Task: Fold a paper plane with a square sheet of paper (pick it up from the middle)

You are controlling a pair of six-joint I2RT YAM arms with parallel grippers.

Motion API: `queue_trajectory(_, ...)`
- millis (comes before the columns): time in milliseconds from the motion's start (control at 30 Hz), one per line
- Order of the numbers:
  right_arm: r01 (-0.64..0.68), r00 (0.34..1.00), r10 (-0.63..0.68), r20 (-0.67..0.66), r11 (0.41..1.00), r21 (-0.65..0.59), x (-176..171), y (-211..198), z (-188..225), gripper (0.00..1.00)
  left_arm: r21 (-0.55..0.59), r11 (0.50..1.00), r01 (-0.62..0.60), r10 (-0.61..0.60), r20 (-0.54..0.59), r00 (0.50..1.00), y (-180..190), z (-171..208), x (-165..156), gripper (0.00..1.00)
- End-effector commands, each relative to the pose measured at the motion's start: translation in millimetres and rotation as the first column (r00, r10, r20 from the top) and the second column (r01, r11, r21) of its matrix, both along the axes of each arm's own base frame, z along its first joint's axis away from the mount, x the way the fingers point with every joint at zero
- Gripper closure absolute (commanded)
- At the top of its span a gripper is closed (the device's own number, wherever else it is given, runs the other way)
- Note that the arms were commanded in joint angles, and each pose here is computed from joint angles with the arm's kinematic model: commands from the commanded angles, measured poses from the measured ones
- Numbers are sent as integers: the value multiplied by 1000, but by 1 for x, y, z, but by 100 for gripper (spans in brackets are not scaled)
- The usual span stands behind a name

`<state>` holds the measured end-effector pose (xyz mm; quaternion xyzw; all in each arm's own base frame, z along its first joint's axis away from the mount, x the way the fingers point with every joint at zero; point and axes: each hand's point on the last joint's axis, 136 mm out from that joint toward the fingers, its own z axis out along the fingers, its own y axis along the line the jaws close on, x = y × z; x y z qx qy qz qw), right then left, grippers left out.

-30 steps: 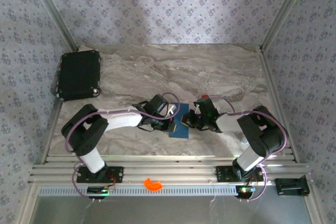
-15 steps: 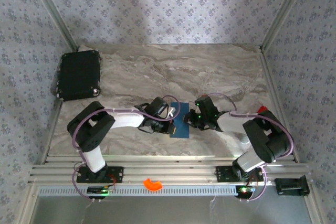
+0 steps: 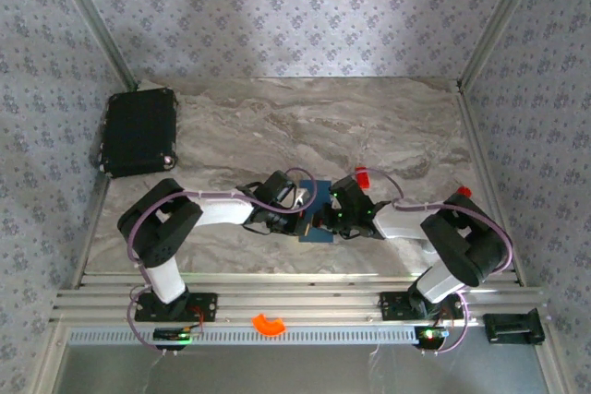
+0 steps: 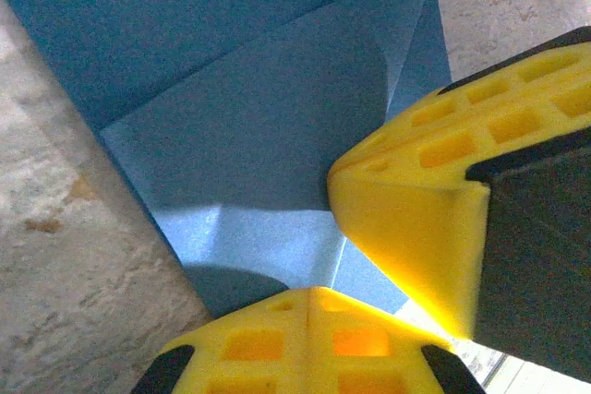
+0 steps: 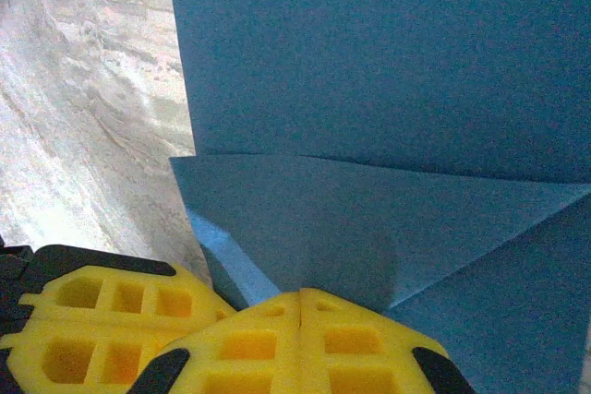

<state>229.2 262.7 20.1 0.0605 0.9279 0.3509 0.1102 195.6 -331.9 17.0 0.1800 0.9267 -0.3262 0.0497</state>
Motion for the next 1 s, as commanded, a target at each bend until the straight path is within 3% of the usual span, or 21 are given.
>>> queue_trajectory(0, 66, 996, -69, -55, 996, -63, -2, -25, -21, 100, 222, 975, -23, 42, -83, 996, 46, -50, -23, 100)
queue_trajectory(333, 30, 999, -31, 31, 999, 27, 13, -8, 19, 100, 215, 976, -31, 49, -78, 996, 45, -50, -22, 100)
queue_trajectory(567, -1, 1000, 1, 5, 999, 45, -2, 10, 9, 100, 212, 977, -35, 53, -77, 996, 44, -51, -22, 100)
queue_trajectory(767, 38, 998, -38, -53, 999, -4, -6, -8, -13, 100, 218, 976, -29, 47, -76, 996, 46, -51, -22, 100)
queue_trajectory(967, 101, 994, -101, -51, 995, -6, 13, -32, -14, 100, 226, 974, -28, 47, -79, 996, 48, -54, -24, 100)
